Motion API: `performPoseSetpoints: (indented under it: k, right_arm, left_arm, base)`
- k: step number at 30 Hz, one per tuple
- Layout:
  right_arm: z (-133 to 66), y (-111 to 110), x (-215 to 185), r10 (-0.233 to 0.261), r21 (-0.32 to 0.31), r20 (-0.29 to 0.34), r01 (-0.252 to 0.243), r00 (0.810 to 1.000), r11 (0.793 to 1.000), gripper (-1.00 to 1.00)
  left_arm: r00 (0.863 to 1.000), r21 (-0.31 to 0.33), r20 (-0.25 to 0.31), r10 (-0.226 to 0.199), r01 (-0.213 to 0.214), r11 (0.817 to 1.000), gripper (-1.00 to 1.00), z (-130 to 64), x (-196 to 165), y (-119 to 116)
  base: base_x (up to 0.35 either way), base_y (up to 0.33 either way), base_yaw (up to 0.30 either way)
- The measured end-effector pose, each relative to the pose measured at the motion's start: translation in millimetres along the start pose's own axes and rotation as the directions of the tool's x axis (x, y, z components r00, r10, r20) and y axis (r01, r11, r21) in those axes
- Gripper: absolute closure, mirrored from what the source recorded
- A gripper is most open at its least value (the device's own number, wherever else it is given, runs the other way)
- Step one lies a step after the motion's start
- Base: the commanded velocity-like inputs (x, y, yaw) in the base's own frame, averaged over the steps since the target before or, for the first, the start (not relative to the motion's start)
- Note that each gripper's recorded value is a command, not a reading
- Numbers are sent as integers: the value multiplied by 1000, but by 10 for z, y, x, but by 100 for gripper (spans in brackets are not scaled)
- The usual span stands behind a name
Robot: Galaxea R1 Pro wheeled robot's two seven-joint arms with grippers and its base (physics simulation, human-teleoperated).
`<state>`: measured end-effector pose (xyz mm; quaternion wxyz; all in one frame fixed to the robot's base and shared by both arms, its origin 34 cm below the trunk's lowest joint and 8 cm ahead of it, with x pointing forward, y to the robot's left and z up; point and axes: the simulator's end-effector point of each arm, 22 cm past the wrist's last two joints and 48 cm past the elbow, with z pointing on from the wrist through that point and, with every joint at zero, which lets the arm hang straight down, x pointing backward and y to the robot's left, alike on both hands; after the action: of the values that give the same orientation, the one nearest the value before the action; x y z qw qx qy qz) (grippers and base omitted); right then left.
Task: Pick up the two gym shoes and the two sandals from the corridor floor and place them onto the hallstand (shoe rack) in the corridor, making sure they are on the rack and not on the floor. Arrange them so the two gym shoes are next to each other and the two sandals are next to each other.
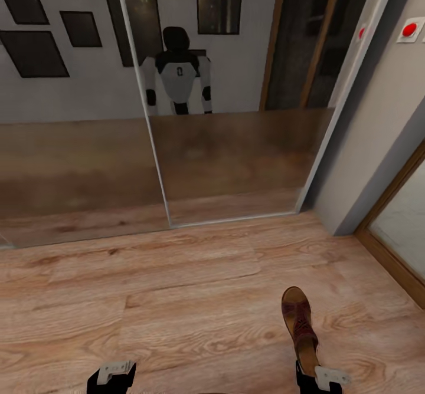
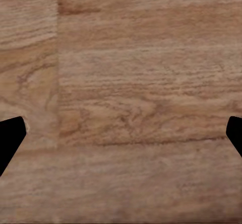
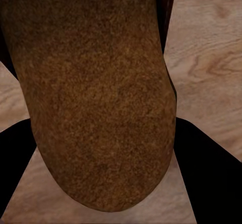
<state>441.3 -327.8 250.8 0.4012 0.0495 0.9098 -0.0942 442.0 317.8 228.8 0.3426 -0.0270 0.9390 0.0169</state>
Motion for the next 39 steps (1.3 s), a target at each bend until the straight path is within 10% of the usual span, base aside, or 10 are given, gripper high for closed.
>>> performPoseSetpoints:
  k: [39]
  right_arm:
    - [-10, 6, 133, -4, 0, -29, 4, 1000, 1000, 100]
  left_arm:
    - [999, 13, 43, 2, -2, 1000, -100, -48, 66, -126]
  base:
    - [0, 0, 277]
